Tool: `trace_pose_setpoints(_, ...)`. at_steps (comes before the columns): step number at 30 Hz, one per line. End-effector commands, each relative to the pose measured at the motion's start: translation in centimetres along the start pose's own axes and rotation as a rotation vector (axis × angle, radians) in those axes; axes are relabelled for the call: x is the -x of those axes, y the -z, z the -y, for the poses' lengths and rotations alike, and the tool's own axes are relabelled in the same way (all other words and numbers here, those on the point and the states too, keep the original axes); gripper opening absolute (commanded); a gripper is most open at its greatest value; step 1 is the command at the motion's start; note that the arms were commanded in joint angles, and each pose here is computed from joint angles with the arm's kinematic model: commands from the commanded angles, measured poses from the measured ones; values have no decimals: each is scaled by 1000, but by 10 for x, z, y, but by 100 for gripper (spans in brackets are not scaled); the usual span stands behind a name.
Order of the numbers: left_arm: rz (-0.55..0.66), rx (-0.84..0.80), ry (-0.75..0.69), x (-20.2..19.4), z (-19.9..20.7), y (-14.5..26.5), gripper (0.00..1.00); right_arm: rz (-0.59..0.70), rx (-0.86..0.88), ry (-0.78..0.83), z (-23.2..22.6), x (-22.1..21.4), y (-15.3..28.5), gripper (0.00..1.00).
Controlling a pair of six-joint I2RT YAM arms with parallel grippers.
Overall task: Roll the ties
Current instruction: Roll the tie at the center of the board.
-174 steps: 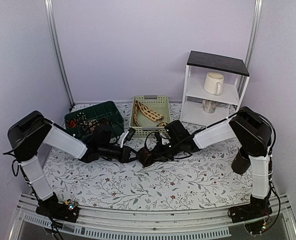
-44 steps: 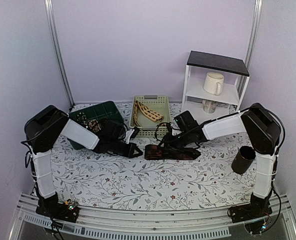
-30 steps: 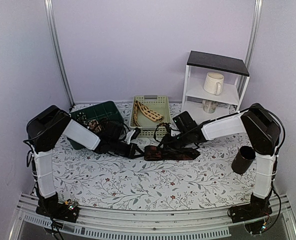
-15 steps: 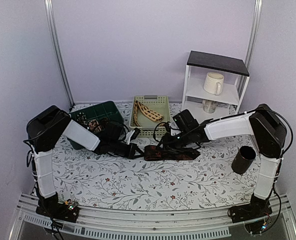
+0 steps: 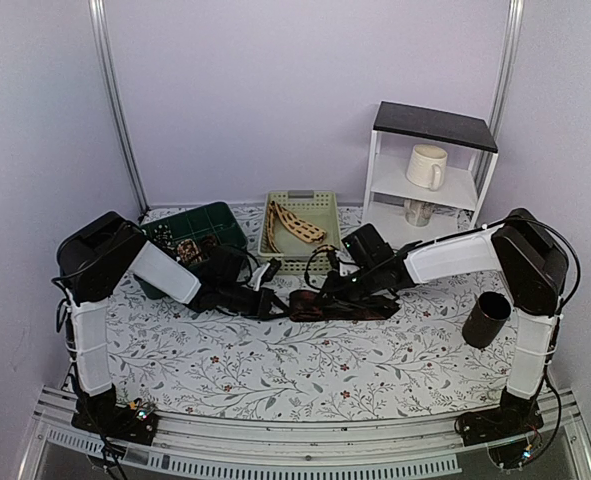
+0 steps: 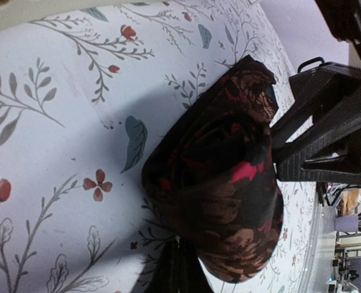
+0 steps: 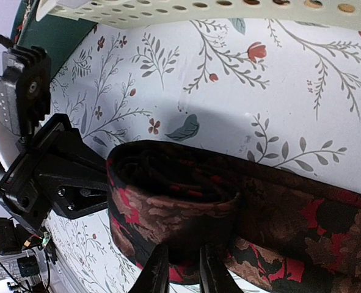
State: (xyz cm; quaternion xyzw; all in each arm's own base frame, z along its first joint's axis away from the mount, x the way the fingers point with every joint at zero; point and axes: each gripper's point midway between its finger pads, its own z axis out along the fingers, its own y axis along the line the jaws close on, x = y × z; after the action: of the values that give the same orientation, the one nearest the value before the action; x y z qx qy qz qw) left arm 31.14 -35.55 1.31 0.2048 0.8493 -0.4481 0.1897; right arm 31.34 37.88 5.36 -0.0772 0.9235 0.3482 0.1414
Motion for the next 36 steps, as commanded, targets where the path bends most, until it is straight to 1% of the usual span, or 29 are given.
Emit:
trace_pose_setpoints(1,22,-61,-9,9,12,-1,0,-14,-43,4,20,-8,-16,19)
trace_pose_setpoints(7,51,-86,-44,20,23,1,0,-4,-38,0,27,-8,-16,18)
trace_pose_setpoints(14,64,-103,-113,28,38,-2,0,13,-14,2,34,-4,-15,18)
trace_pose_setpoints(23,78,-122,-162,43,51,-7,0,40,12,-1,39,3,-13,18)
trace_pose_setpoints(29,64,-125,-160,44,52,-13,0,68,20,6,44,14,-7,19)
trace_pose_setpoints(36,60,-145,-175,47,61,-19,0,78,28,12,45,17,-5,19)
